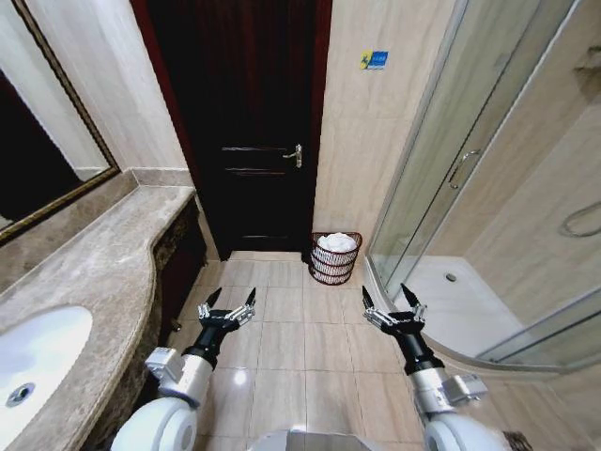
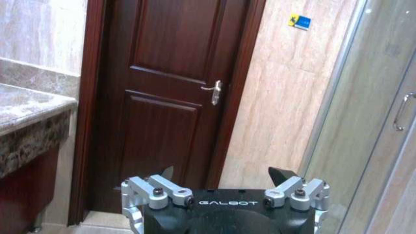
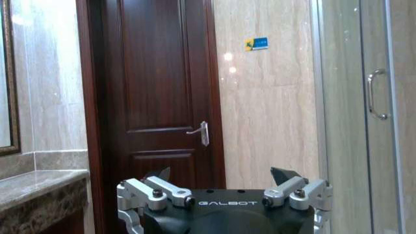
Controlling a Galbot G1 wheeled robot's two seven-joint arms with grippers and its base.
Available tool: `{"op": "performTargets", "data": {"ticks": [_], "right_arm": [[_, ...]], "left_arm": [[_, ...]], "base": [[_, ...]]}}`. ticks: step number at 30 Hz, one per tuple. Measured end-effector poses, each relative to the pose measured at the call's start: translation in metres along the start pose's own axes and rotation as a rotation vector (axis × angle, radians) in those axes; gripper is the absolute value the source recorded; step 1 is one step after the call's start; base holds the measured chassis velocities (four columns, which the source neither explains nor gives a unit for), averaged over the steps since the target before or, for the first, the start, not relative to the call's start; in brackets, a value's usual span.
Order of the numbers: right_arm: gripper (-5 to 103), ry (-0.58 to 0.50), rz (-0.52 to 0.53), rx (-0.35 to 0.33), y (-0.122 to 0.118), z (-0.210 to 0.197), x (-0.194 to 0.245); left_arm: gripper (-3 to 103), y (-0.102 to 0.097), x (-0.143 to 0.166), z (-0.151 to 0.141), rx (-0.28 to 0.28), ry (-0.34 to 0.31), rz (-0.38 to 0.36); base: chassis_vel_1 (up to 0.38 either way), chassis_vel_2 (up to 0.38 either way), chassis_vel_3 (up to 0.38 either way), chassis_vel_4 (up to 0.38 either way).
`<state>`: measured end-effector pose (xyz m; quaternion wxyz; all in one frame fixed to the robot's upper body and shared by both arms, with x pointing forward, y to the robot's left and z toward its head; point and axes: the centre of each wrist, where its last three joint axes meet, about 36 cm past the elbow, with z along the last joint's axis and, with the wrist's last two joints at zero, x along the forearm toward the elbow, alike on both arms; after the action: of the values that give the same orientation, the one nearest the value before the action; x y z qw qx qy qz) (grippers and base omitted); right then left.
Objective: Discard the used towel into the hamper.
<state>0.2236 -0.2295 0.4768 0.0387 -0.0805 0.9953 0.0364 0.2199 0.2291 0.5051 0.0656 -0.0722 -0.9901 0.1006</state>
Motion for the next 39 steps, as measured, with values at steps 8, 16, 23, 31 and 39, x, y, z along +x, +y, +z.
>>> {"op": "performTargets", "data": {"ticks": [8,16,23,31,39], "right_arm": [[100,0.0,0.0,0.0,0.0,0.0,0.0],[100,0.0,0.0,0.0,0.0,0.0,0.0],[100,0.0,0.0,0.0,0.0,0.0,0.0],[100,0.0,0.0,0.0,0.0,0.0,0.0],[100,0.0,0.0,0.0,0.0,0.0,0.0]], "left_arm": [[99,0.0,0.0,0.0,0.0,0.0,0.0],[99,0.0,0.0,0.0,0.0,0.0,0.0],[99,0.0,0.0,0.0,0.0,0.0,0.0],[99,0.0,0.0,0.0,0.0,0.0,0.0],[99,0.0,0.0,0.0,0.0,0.0,0.0]], "base": [[0.096,-0.075,-0.093,0.085],[0.021,-0.016,-0.014,0.025],[0.027,-0.025,-0.031,0.031],[0.05,-0.056,-0.056,0.047],[0.0,0.0,0.0,0.0]]}}
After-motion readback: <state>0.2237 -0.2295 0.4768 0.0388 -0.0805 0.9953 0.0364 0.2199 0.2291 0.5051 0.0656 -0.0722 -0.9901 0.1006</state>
